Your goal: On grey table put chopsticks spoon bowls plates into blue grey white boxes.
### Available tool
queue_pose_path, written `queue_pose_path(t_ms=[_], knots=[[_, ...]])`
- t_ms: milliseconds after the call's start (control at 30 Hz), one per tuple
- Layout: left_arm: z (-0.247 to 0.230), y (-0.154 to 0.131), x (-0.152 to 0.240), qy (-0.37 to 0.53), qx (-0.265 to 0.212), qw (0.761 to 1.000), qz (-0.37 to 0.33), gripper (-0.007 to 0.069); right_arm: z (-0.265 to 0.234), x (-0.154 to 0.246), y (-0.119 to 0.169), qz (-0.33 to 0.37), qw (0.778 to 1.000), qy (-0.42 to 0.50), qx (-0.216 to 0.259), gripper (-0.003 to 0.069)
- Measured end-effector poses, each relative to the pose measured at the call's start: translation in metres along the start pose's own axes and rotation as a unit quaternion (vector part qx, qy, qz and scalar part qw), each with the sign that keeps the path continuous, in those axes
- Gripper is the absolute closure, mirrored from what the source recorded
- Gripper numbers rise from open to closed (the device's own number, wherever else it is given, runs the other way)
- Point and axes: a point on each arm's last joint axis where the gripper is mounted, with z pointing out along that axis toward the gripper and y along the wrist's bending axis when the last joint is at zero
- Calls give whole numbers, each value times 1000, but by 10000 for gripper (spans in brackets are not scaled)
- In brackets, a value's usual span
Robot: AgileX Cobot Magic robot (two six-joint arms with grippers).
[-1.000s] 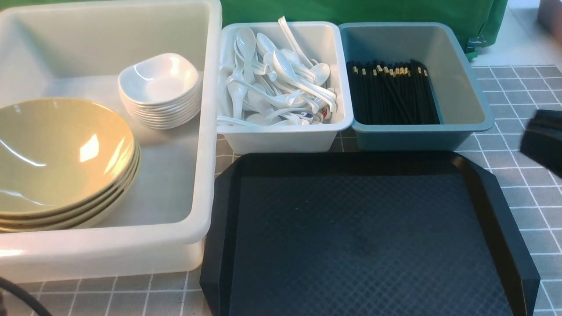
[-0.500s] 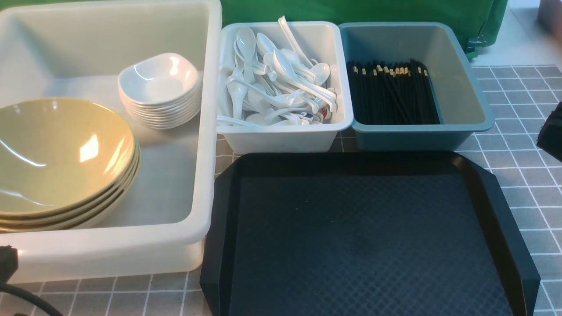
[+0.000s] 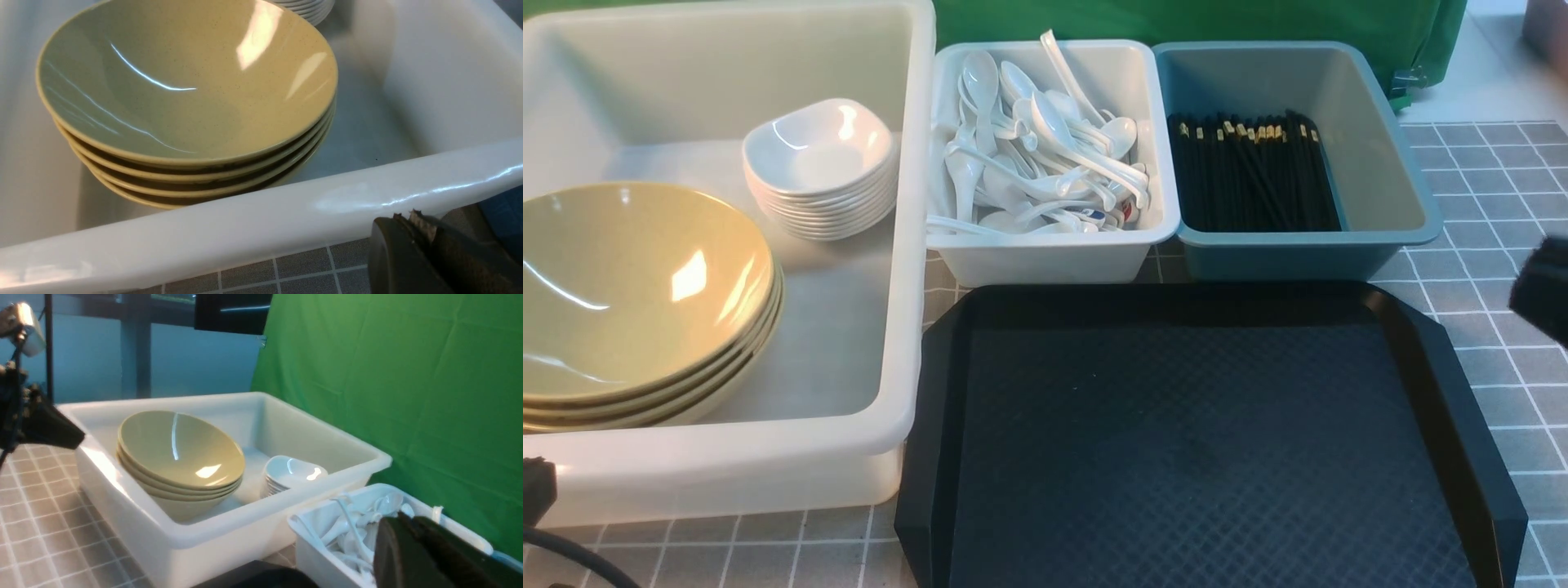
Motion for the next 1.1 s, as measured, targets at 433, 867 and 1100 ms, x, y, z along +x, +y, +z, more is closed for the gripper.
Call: queue_pose_path(t_ms=[433,867,1100], knots=[[0,0,0,0,0,1000,0,636,-51,111,-17,93,946,14,309,627],[0,0,0,1,0,1000,0,636,-71,179,-9,164,887,142,407,627],[0,0,0,2,1,1000,0,636,-71,180,-9,166,886,147,407,627]])
